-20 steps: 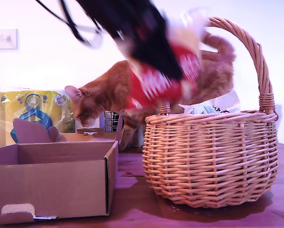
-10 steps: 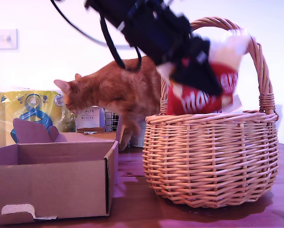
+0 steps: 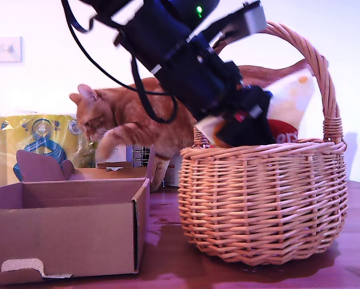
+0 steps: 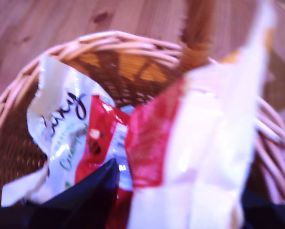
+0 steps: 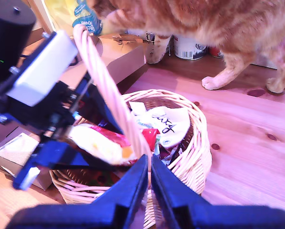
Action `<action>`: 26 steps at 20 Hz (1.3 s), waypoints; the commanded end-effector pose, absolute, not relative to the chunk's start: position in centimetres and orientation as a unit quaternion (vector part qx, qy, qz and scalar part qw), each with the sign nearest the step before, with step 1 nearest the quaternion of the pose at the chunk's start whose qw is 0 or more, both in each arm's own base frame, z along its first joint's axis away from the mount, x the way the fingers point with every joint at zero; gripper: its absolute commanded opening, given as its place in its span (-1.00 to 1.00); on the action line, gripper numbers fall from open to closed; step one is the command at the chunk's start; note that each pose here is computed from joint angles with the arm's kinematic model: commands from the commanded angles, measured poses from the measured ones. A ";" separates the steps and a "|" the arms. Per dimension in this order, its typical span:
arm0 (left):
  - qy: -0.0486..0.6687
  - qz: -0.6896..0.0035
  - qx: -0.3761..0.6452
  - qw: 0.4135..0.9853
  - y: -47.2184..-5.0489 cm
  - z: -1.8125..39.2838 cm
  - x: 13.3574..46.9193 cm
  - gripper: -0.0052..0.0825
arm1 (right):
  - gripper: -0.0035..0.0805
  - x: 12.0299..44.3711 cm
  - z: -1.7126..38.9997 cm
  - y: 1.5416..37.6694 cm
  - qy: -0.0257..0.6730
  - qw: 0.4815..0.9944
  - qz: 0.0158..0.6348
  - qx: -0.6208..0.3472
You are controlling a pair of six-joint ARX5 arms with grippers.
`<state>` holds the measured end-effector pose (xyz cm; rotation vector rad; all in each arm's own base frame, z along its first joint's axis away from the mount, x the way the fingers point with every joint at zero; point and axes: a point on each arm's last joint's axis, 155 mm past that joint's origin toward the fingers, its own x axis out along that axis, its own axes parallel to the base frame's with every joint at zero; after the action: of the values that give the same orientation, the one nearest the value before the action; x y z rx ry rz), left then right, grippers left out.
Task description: Move the bags of Easter eggs from the cardboard box on the left into the woven basket on the right side.
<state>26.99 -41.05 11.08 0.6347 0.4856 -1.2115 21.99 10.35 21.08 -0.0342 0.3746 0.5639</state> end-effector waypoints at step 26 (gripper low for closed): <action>0.146 -0.288 0.089 0.942 -18.1 21.5 28.6 -0.94 | -0.95 22.8 24.0 10.3 0.128 0.954 0.271 -0.017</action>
<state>28.40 -18.63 20.39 0.2014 0.3436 -0.6127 22.79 10.31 23.03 -0.0267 0.2923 0.5511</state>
